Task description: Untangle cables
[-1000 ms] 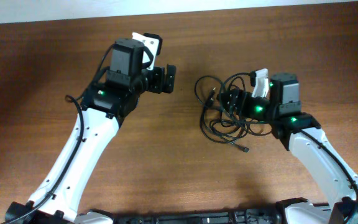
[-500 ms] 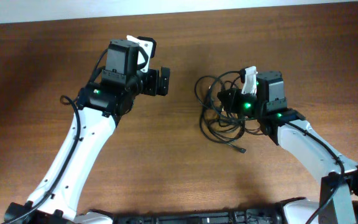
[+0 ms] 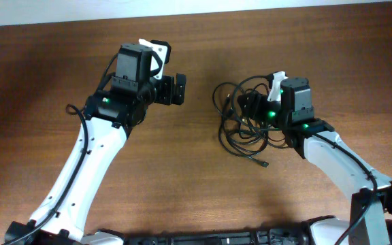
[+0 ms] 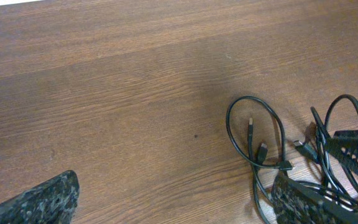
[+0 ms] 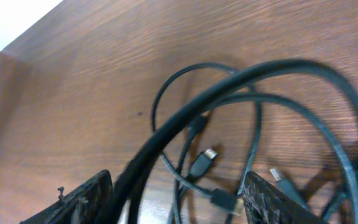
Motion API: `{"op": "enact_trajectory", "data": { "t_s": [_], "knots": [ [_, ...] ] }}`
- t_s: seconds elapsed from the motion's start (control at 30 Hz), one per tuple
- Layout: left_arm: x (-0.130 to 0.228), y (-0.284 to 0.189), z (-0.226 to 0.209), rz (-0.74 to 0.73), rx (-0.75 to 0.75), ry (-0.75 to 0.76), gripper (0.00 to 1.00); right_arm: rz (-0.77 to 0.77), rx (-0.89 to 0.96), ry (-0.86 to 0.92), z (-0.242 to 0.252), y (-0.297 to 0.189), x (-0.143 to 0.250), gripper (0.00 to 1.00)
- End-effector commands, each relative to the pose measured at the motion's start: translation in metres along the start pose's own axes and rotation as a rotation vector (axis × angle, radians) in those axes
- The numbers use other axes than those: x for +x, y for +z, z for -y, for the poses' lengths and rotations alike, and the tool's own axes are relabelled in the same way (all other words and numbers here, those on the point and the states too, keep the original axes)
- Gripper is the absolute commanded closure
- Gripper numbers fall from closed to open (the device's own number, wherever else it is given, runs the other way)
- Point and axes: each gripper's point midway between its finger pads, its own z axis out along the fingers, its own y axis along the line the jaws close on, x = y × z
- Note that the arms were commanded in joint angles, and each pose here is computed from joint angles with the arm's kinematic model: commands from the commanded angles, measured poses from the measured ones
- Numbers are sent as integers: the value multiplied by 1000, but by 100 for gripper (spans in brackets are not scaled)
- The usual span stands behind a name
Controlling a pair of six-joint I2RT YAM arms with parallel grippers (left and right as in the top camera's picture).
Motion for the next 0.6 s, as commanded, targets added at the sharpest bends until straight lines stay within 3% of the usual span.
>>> {"op": "enact_trajectory", "data": {
  "t_s": [0.0, 0.2, 0.4, 0.57],
  "knots": [
    [1, 1, -2, -5, -6, -5, 1, 70, 34, -22, 3, -1, -16, 35],
    [1, 1, -2, -5, -6, -5, 1, 104, -173, -80, -39, -5, -29, 40],
    [1, 1, -2, -5, -6, -5, 1, 5, -123, -36, -26, -1, -6, 40],
    [1, 1, -2, -5, -6, -5, 1, -29, -188, -41, -37, -3, 0, 41]
  ]
}}
